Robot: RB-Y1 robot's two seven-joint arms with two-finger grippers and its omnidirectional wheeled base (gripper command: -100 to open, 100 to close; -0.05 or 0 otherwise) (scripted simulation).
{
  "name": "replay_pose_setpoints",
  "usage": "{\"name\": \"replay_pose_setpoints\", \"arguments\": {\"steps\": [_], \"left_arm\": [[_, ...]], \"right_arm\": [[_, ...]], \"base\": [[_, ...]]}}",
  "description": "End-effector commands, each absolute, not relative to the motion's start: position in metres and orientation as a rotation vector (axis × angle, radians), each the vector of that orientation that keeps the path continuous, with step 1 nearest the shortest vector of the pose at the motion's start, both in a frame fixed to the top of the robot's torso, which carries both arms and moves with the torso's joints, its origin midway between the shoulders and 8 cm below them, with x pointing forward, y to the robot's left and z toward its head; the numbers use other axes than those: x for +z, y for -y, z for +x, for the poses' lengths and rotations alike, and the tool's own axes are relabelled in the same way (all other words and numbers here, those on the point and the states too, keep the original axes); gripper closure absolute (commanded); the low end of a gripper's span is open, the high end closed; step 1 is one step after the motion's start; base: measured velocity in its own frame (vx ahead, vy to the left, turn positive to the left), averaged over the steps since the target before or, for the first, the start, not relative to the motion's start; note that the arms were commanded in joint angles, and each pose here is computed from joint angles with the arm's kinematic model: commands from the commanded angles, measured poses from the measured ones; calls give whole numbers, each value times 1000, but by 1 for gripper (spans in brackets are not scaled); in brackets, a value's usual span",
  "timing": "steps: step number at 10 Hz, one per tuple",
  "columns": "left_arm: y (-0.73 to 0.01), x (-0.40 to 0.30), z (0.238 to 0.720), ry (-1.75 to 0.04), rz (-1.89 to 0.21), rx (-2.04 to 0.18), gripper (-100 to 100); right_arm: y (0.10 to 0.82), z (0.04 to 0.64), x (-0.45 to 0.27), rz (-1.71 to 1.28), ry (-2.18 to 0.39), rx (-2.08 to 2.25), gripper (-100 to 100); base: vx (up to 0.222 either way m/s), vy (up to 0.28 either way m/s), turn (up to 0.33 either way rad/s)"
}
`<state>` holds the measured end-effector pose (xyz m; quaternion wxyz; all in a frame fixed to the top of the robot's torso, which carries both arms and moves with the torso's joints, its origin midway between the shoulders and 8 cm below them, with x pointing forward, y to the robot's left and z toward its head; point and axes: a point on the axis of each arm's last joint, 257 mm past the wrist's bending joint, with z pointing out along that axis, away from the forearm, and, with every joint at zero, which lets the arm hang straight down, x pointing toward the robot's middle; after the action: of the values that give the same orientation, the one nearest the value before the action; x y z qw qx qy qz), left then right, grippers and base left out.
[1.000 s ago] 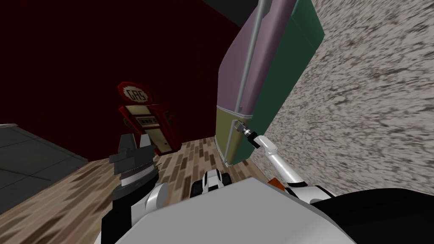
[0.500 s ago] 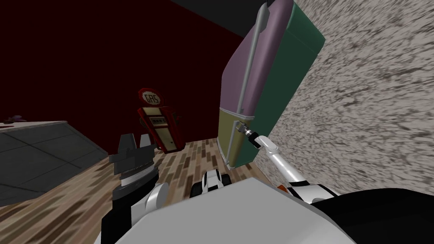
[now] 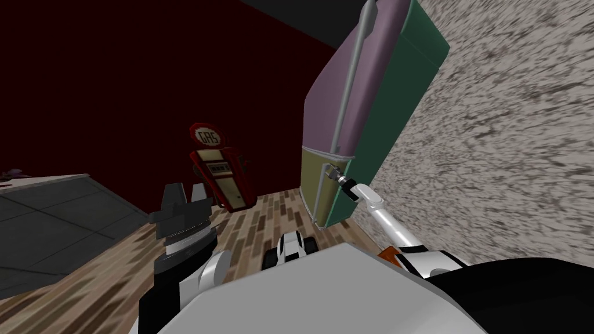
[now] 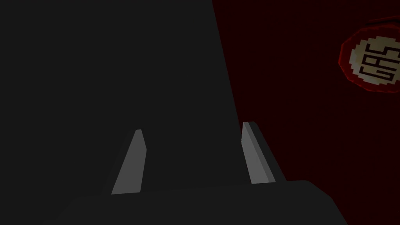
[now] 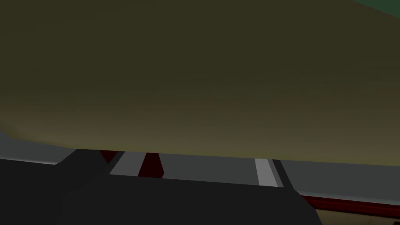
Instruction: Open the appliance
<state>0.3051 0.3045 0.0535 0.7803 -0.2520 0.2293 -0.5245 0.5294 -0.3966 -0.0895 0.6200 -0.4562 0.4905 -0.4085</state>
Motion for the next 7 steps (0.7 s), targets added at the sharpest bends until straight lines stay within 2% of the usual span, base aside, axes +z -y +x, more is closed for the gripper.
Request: {"name": "replay_pose_setpoints", "arguments": {"steps": [1, 7], "left_arm": [[-304, 53, 305, -496, -544, -1133, 0], [-304, 54, 305, -495, -544, -1133, 0]], "right_arm": [[411, 529, -99, -1033, -1170, -961, 100], [464, 528, -90, -1000, -1221, -1110, 100]], "base": [[63, 272, -58], [67, 314, -48]]}}
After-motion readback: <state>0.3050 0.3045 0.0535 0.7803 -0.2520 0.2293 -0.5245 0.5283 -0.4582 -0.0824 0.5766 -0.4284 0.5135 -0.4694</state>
